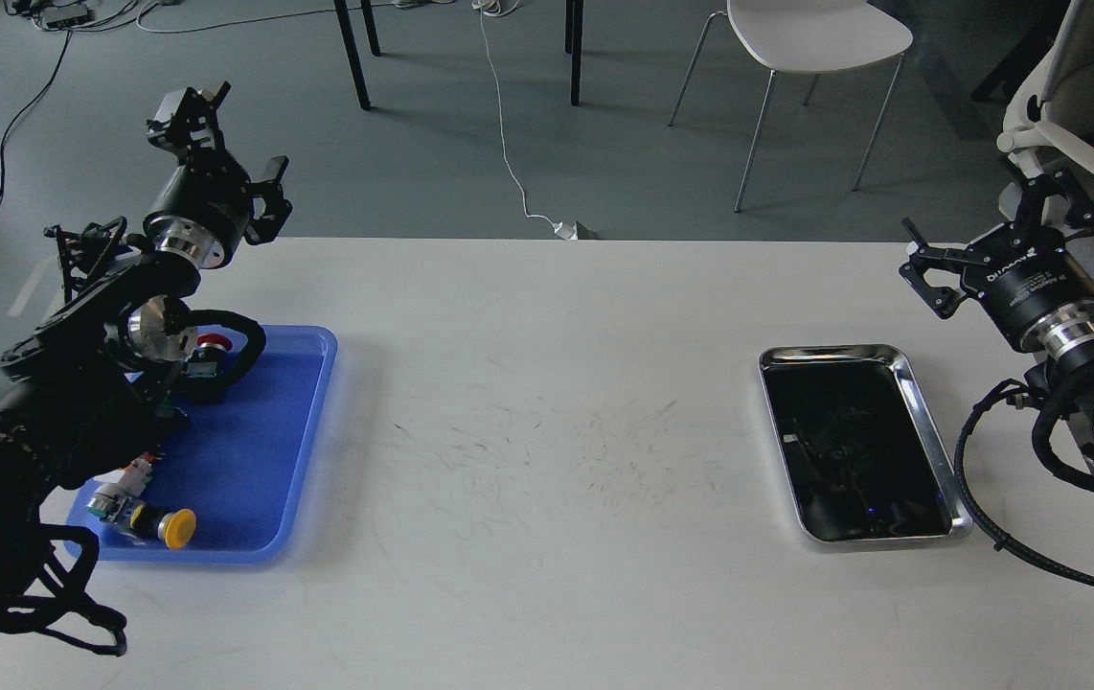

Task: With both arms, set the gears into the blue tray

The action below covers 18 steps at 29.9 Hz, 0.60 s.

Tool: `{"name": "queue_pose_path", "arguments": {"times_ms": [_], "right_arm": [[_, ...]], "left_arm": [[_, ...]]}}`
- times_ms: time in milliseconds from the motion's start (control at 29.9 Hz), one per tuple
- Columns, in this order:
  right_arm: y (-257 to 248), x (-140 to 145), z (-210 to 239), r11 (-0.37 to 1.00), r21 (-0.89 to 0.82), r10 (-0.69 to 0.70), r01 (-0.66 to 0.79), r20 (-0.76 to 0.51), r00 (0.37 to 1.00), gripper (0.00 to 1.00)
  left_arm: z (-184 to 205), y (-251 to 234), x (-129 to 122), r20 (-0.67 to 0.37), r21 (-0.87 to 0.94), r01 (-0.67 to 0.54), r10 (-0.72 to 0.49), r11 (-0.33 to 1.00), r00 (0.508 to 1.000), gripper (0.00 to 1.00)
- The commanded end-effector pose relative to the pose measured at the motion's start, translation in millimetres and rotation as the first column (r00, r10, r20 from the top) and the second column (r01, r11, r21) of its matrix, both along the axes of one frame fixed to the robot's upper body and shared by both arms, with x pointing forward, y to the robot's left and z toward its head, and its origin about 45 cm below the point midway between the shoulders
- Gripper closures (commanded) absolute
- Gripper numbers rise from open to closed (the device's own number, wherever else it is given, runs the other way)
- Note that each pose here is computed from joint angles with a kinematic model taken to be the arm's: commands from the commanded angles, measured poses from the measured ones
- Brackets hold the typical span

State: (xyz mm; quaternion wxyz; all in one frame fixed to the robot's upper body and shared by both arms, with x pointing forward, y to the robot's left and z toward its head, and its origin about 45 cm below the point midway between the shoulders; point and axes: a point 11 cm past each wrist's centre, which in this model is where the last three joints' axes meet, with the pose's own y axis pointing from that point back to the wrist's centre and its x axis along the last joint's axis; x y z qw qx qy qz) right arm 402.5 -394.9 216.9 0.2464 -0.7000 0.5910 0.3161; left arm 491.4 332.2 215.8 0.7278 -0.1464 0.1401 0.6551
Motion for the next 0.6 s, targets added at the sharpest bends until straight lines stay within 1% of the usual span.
{"name": "queue_pose_path", "arguments": {"times_ms": [0, 100, 368, 568], "right_arm": [[0, 0, 1, 1.0, -0.001, 0.003, -0.003, 0.003, 1.0, 0.01], [1, 1, 2, 1.0, -0.001, 0.005, -0.005, 0.005, 1.0, 0.01], [0, 1, 3, 1.0, -0.006, 0.008, -0.008, 0.007, 1.0, 0.01], [11, 2, -4, 0.998, -0.038, 0.043, -0.044, -0.022, 0.999, 0.01]], "left_arm": [[0, 3, -1, 0.006, 0.005, -0.007, 0.007, 1.0, 1.0, 0.02], [2, 4, 0, 0.011, 0.002, -0.002, 0.002, 1.0, 1.0, 0.02], [4, 15, 0, 0.007, 0.002, -0.041, 0.041, 0.999, 0.999, 0.02], [3, 12, 1, -0.003, 0.021, -0.027, 0.027, 0.999, 1.0, 0.02]]}}
